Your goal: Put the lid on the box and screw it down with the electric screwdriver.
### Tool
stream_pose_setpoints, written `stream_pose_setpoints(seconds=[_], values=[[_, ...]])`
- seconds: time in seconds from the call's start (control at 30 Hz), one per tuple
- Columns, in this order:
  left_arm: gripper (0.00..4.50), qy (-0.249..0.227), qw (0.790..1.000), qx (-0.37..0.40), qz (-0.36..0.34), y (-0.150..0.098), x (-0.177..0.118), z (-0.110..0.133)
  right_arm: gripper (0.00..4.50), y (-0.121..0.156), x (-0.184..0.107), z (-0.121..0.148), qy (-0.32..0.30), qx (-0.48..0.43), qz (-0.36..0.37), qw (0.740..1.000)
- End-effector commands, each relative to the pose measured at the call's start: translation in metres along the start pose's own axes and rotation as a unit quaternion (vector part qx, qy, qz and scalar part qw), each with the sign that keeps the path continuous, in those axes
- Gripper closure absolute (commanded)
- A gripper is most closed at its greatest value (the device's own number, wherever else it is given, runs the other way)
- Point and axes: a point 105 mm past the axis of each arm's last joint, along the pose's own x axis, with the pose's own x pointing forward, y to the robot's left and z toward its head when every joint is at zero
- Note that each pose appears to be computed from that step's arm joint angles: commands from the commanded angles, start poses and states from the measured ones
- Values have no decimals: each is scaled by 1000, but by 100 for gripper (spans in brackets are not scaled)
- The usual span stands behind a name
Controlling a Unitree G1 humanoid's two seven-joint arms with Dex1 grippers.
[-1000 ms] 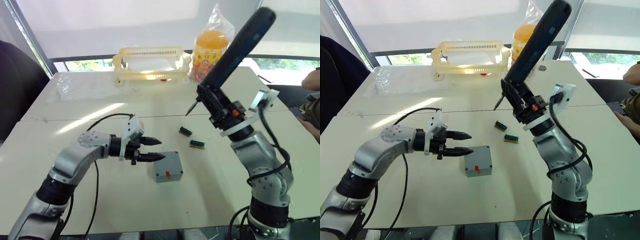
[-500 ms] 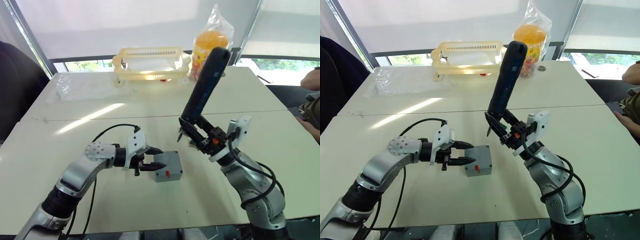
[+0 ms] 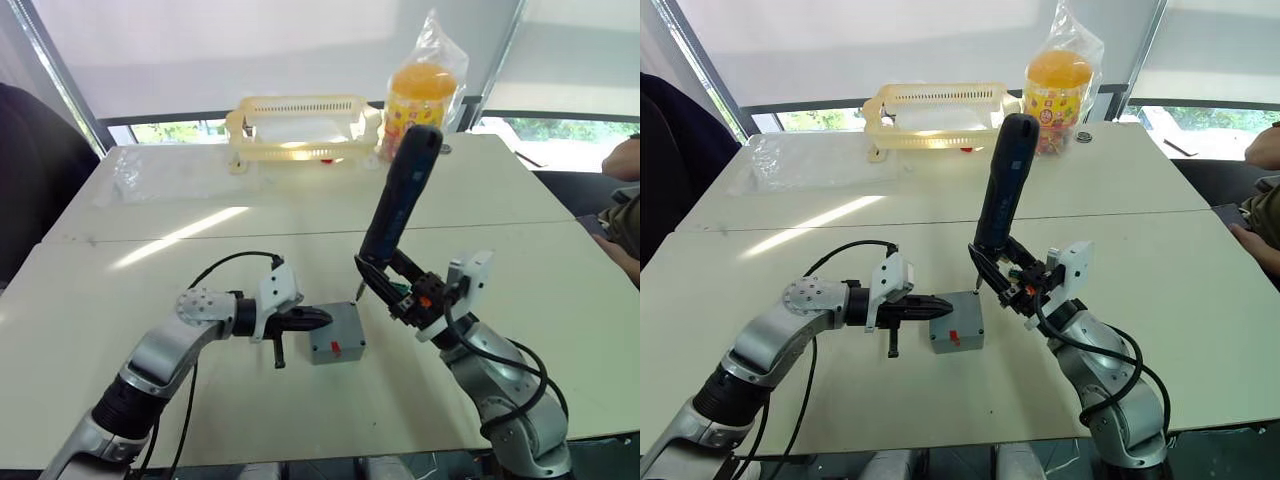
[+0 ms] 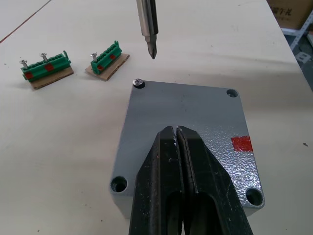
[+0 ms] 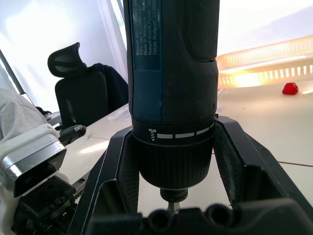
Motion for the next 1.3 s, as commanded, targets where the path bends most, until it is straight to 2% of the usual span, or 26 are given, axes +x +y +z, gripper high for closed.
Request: stream_pose_setpoints(seconds=[0.03,0.57,1.3], values=[[447,7,1000,1,-8,-7,4,-3,273,10,3,22,-49,-25,18,998],[447,23,1000,1,-10,-12,3,-10,273,0,9,8,-42,-43,17,998],[447,35,999,-1,-7,-13,1,-15,273,5,9,-1,-36,-42,25,998]])
